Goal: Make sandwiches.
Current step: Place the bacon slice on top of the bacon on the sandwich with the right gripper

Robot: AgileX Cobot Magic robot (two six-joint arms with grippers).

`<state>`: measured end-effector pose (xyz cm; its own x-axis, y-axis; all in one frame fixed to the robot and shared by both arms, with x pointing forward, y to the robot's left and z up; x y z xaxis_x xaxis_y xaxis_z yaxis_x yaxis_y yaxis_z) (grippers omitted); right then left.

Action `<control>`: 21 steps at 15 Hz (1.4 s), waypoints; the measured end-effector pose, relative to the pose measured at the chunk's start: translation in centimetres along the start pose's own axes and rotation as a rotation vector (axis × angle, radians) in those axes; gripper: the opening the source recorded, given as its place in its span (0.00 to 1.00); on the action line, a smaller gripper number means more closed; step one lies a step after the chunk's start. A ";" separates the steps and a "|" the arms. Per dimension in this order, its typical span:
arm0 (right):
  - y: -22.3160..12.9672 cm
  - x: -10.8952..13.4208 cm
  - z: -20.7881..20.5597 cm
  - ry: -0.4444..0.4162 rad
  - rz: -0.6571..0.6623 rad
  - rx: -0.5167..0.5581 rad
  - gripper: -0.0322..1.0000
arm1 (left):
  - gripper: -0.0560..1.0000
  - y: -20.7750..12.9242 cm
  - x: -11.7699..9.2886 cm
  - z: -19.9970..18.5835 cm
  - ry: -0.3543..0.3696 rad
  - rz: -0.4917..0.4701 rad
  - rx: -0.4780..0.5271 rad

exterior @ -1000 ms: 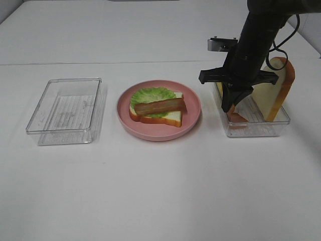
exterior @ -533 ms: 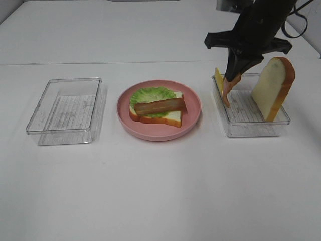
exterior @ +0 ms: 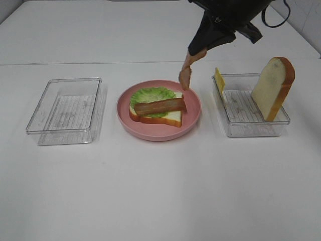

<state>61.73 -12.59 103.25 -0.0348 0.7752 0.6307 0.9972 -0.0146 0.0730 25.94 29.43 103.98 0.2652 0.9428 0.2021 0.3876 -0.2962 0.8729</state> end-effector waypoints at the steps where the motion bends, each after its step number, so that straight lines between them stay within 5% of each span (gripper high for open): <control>1: 0.2 0.4 0.6 0.061 -0.001 0.009 0.03 | 0.78 0.0 0.0 0.0 0.000 0.000 0.000; 5: 1.6 0.6 4.5 0.263 0.067 0.055 0.03 | 0.78 0.0 0.0 0.0 0.000 0.000 0.000; 13: 0.7 3.2 12.4 0.312 0.039 0.039 0.03 | 0.78 0.0 0.0 0.0 0.000 0.000 0.000; 15: 1.2 2.4 12.9 0.283 0.047 0.014 0.03 | 0.78 0.0 0.0 0.0 0.000 0.000 0.000; 21: 2.2 -2.4 12.1 0.021 0.149 0.004 0.03 | 0.78 0.0 0.0 0.0 0.000 0.000 0.000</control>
<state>64.77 -6.81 92.54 0.1124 0.7516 0.6500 0.9917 -0.1261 -0.0257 25.94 29.43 103.98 0.2652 0.9428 0.2021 0.3876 -0.2962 0.8729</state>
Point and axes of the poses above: a point on each arm's last joint axis where the gripper is mounted, z pointing out along that axis toward the gripper, x along the wrist's bending axis when the last joint is at zero, y = z × x, the point moved 3 cm from there along z, pointing out along that axis toward the gripper, and after that the axes turned 14 degrees about z, right-handed, at the moved point
